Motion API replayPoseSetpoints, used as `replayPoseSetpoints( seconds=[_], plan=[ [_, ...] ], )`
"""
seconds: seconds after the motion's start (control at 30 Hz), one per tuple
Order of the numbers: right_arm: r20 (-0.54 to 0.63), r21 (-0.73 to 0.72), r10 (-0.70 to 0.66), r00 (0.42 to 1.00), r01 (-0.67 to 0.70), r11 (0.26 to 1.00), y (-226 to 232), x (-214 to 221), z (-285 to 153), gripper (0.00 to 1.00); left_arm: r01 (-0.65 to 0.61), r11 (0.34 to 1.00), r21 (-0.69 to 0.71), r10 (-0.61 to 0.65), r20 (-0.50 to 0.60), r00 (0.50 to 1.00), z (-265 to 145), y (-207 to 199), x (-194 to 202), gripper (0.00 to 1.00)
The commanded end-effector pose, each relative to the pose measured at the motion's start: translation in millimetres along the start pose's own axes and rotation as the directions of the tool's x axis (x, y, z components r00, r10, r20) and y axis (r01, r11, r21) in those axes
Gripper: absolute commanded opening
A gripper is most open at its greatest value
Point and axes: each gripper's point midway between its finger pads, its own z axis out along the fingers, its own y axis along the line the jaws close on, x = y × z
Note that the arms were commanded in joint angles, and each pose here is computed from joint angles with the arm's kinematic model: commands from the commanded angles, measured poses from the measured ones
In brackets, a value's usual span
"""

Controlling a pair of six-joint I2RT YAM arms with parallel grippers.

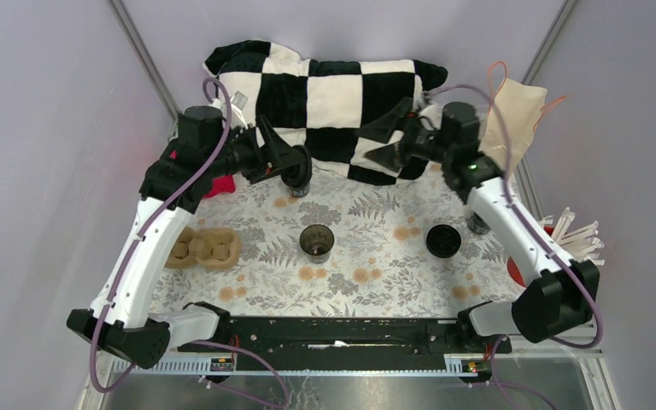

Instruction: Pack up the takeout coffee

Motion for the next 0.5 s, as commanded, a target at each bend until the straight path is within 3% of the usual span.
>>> replayPoseSetpoints(
  seconds=[0.0, 0.07, 0.13, 0.47],
  plan=[
    [-0.032, 0.697, -0.258, 0.966, 0.207, 0.687, -121, -19, -103, 0.92, -0.102, 0.944, -0.314, 0.078, -0.086, 0.993, -4, 68, 17, 0.63],
    [-0.119, 0.769, -0.247, 0.962, 0.247, 0.590, -149, -12, -120, 0.92, -0.181, 0.899, -0.399, 0.116, -0.180, 0.977, 5, 85, 41, 0.64],
    [-0.159, 0.785, -0.221, 0.962, 0.259, 0.563, -166, -4, -127, 0.93, -0.274, 0.850, -0.451, 0.171, -0.256, 0.951, 19, 93, 64, 0.63],
    [-0.173, 0.749, -0.207, 0.963, 0.265, 0.608, -178, 17, -130, 0.94, -0.505, 0.683, -0.527, 0.229, -0.503, 0.834, 64, 132, 154, 0.63]
  ],
)
